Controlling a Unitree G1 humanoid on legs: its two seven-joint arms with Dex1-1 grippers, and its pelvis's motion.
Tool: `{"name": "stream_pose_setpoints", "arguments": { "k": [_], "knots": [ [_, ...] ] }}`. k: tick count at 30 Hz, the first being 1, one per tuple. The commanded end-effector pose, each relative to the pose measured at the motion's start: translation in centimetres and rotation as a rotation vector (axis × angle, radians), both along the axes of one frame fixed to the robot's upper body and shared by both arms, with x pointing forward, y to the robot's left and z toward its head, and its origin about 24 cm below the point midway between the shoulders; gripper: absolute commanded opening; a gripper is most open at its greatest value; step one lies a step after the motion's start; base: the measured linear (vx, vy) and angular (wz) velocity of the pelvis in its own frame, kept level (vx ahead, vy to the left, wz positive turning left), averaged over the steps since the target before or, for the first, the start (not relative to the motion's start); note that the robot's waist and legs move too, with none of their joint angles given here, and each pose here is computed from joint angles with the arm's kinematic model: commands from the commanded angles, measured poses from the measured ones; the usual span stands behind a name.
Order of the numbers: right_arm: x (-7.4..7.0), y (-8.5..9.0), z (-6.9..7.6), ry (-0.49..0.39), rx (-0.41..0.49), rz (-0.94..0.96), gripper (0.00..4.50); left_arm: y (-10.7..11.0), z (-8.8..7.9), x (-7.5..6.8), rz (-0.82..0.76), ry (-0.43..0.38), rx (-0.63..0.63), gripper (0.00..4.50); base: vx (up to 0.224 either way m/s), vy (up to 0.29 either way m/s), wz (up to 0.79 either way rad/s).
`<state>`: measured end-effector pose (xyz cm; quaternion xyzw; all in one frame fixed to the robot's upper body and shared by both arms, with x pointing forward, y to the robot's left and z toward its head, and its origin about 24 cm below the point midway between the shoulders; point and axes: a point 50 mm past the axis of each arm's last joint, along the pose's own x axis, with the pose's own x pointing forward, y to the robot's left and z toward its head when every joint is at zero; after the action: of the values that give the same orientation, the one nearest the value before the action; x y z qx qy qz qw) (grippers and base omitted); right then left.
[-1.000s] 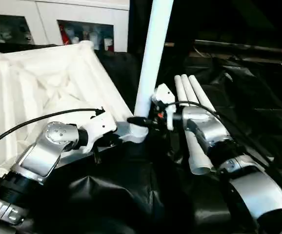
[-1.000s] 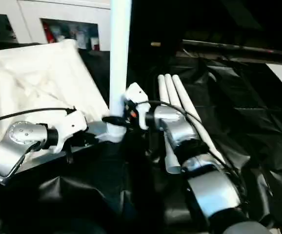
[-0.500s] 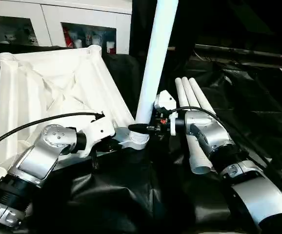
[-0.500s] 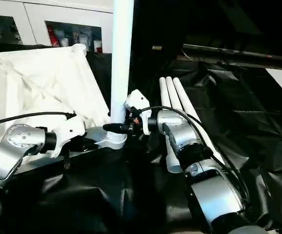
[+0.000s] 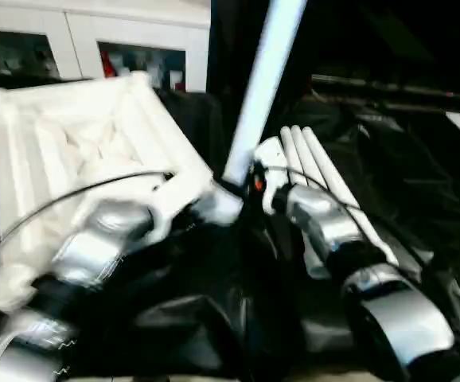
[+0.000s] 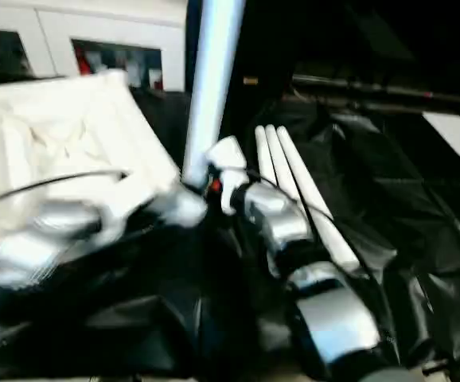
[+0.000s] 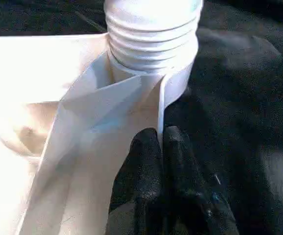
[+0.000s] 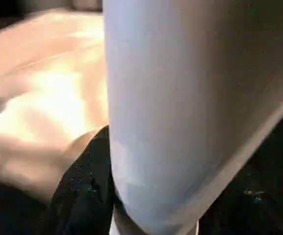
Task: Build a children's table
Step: Insert table leg to table base
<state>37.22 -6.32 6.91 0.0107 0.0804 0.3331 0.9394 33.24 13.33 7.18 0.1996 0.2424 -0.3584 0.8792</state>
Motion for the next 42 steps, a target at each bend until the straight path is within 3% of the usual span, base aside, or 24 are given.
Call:
{"name": "stream_pose_setpoints", "arguments": {
  "k": [1,3,5,9,36,40,41,42],
  "knots": [
    [-2.0,-6.2,-7.0,0.319,-0.164,-0.344,1.9,3.0,1.5,1.3,0.215,-0.077,0.037,0.0,0.0,0.0,0.0],
    [-1.9,-4.6,-7.0,0.342,-0.162,-0.394,1.9,0.9,0.7,1.5,0.239,-0.059,0.016,0.0,0.0,0.0,0.0],
    [-2.1,-1.5,-6.9,0.377,-0.182,-0.377,1.9,-3.0,-0.4,1.0,0.173,-0.04,0.056,0.0,0.0,0.0,0.0],
    [-2.2,0.1,-6.7,0.386,-0.187,-0.364,1.9,-5.2,-0.4,0.5,0.157,-0.027,0.035,0.0,0.0,0.0,0.0],
    [-2.0,0.9,-6.1,0.353,-0.222,-0.329,1.89,-3.7,-0.3,0.7,0.204,-0.019,0.049,0.0,0.0,0.0,0.0],
    [-1.9,1.2,-5.9,0.365,-0.163,-0.32,1.89,-3.6,-0.4,0.6,0.2,-0.018,0.05,0.0,0.0,0.0,0.0],
    [-1.9,1.2,-5.8,0.366,-0.156,-0.319,2.45,-3.5,-0.4,0.6,0.199,-0.018,0.05,0.0,0.0,0.0,0.0],
    [-1.9,1.2,-5.8,0.367,-0.152,-0.318,2.59,-3.5,-0.4,0.6,0.199,-0.019,0.051,0.0,0.0,0.0,0.0]
  ]
}}
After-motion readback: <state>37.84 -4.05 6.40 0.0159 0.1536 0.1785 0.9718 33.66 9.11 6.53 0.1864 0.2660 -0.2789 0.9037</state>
